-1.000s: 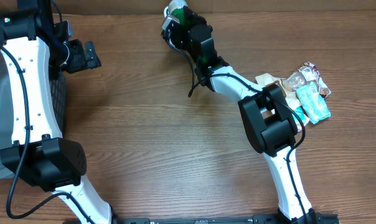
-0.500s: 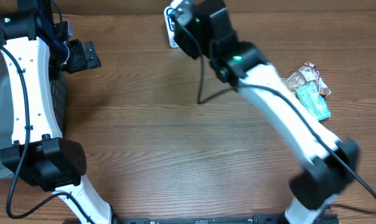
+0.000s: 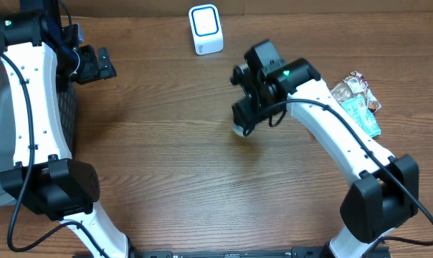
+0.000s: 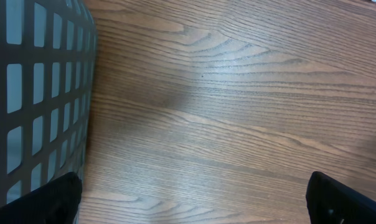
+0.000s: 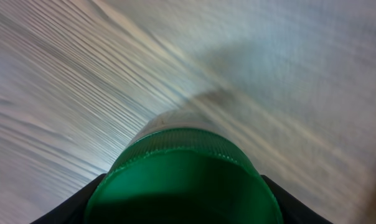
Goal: Scan the item barcode
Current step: 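Carry the jar right and lower it beside the scanned pile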
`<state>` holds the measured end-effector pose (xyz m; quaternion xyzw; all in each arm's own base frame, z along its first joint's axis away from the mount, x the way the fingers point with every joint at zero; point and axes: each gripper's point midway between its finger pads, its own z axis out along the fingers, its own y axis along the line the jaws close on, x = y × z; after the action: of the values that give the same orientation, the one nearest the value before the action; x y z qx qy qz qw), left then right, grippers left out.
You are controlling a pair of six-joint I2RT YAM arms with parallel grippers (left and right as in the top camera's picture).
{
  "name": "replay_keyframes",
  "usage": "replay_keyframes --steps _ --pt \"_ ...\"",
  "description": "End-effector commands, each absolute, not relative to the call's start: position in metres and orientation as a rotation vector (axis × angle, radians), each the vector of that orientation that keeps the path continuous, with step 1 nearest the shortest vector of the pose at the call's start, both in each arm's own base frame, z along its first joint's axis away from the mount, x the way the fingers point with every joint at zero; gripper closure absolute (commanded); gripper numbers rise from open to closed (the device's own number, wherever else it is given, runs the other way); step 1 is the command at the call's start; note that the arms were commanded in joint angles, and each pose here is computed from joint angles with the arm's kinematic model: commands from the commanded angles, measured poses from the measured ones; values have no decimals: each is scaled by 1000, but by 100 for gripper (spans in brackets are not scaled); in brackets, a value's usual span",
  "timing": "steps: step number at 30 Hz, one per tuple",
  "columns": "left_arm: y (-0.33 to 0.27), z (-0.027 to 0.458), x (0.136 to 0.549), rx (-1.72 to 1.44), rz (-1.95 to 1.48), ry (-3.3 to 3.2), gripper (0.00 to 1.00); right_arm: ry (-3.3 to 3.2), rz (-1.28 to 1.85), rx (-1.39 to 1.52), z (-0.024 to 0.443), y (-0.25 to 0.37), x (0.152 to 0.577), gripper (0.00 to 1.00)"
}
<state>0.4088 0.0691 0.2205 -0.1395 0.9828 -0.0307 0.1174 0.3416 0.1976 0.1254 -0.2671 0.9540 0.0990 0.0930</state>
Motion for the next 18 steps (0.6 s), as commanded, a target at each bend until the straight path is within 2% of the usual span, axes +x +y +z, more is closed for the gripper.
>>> replay_keyframes --steps 1,9,18 --pt "71 232 406 -372 -75 2850 0 2918 205 -670 97 160 343 48" --pt "71 232 406 -372 -75 2850 1 3017 70 -190 62 75 355 56" --pt "71 232 406 -372 -75 2850 0 3025 13 27 62 19 361 57"
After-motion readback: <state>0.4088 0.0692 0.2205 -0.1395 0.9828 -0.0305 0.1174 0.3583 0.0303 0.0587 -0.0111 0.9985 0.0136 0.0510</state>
